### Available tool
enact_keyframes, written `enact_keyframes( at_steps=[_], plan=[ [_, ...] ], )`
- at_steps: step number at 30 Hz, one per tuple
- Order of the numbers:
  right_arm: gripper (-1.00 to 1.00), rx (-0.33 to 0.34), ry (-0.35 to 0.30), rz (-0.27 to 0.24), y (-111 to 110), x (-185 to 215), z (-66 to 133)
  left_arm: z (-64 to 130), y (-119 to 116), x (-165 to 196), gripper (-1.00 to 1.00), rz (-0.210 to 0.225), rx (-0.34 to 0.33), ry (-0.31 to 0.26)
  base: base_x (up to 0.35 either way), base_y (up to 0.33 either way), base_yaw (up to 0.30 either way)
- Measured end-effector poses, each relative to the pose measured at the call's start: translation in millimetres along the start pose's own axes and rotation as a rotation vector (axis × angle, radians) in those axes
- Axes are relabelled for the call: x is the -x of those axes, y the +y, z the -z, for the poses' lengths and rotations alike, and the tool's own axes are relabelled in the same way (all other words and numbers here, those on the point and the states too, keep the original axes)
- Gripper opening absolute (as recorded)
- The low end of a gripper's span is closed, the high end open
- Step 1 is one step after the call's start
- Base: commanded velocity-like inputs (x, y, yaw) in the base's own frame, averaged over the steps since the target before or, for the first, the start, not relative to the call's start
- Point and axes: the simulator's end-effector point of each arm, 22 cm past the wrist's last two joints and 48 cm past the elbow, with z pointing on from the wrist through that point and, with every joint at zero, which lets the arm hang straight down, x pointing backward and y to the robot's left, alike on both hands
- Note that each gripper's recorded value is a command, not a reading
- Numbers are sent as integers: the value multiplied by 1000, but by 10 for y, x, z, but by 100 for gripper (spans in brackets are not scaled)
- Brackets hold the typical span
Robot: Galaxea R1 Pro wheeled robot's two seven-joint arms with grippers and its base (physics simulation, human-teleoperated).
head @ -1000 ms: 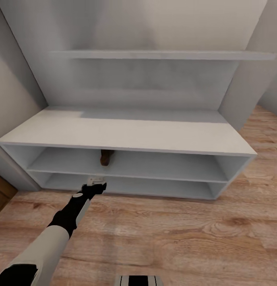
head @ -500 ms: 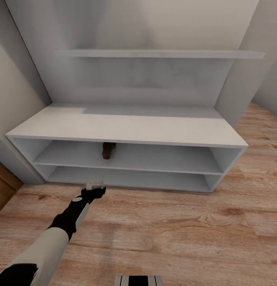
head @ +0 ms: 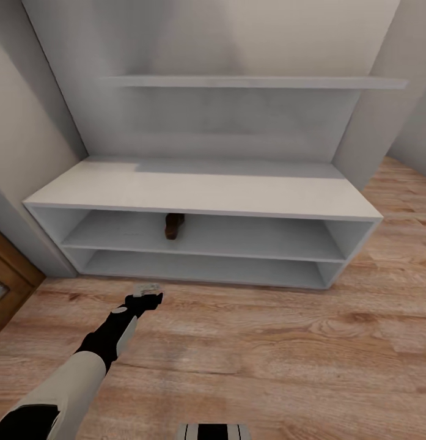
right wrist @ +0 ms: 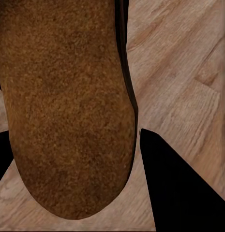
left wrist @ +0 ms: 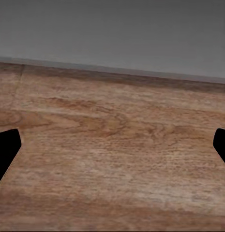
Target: Pick up the two gym shoes and the two sandals from the corridor floor and place them onto the hallstand (shoe rack) in the corridor, making sure they are on the rack and not on the floor. Arrange them so the two gym shoes are next to each other and the two sandals are next to each other.
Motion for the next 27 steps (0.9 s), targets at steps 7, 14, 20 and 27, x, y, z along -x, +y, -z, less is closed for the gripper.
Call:
enact_keyframes(
  at_steps=[7, 14, 20, 27],
  plan=[
    [-100, 1, 2, 2, 9, -6, -3, 0, 1, 0, 100, 1, 0, 0, -255, 241, 0],
    [-100, 1, 0, 3, 8, 2, 1, 2, 1, 3, 100, 1, 0, -1, -72, 174, 0],
    [-100, 0, 0, 3, 7, 2, 2, 3, 1, 3, 100, 1, 0, -1, -3, 9, 0],
    [-100, 0, 0, 4, 8, 1, 0, 1, 1, 1, 100, 1, 0, 0, -113, 120, 0]
  ],
)
